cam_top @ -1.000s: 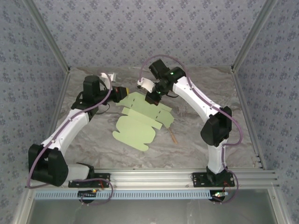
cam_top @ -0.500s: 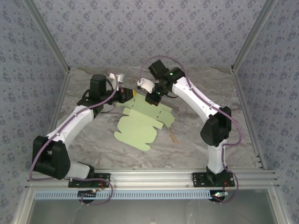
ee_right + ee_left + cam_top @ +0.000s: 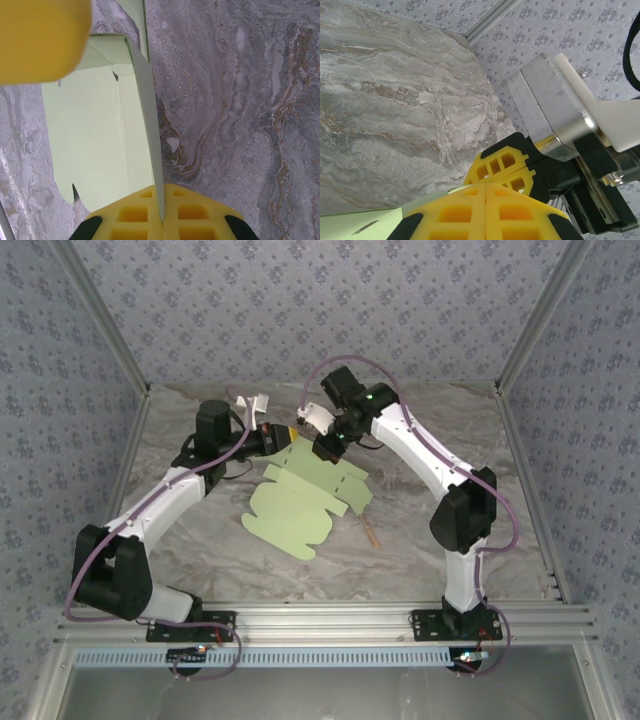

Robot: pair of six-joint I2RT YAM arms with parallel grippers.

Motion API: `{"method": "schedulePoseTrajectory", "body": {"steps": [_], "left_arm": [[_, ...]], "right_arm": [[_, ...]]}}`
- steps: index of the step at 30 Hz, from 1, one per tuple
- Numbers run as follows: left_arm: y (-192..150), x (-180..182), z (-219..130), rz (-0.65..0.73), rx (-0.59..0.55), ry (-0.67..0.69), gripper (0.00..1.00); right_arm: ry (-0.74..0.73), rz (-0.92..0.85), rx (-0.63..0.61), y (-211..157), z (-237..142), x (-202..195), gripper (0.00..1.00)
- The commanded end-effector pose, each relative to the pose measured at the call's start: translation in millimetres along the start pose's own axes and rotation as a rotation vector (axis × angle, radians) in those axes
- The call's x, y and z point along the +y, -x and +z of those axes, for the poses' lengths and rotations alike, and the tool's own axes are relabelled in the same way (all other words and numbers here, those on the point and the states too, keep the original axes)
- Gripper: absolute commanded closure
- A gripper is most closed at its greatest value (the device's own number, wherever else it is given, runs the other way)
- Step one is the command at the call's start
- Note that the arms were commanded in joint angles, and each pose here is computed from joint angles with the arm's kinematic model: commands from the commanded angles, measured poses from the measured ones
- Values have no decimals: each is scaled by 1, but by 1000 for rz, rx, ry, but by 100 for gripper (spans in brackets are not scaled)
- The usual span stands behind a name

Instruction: Fold the paper box

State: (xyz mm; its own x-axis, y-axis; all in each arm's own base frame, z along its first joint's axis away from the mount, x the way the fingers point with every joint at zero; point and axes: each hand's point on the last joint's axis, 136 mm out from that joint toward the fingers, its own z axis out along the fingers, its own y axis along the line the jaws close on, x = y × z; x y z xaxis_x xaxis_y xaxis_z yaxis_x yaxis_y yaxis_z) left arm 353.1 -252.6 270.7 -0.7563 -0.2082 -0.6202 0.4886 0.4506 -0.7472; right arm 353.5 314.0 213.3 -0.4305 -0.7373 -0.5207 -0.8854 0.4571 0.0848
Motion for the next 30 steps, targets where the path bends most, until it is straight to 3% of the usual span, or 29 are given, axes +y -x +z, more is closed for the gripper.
{"method": "schedulePoseTrajectory", "body": {"steps": [1,12,20,30], "left_arm": [[-1,-4,2,-43,-11,-11,94],[14,10,-3,-94,-97,38,91],[13,24,-38,154,-78,211,61],[-19,-3,-40,389,70,65,42]], "right_arm": [[8,37,-50,11,-4,-3,100],[56,7,-60,13,-1,9,100],[78,-22,-43,3,-7,15,100],[130,-56,-10,-6,-13,26,100]]}}
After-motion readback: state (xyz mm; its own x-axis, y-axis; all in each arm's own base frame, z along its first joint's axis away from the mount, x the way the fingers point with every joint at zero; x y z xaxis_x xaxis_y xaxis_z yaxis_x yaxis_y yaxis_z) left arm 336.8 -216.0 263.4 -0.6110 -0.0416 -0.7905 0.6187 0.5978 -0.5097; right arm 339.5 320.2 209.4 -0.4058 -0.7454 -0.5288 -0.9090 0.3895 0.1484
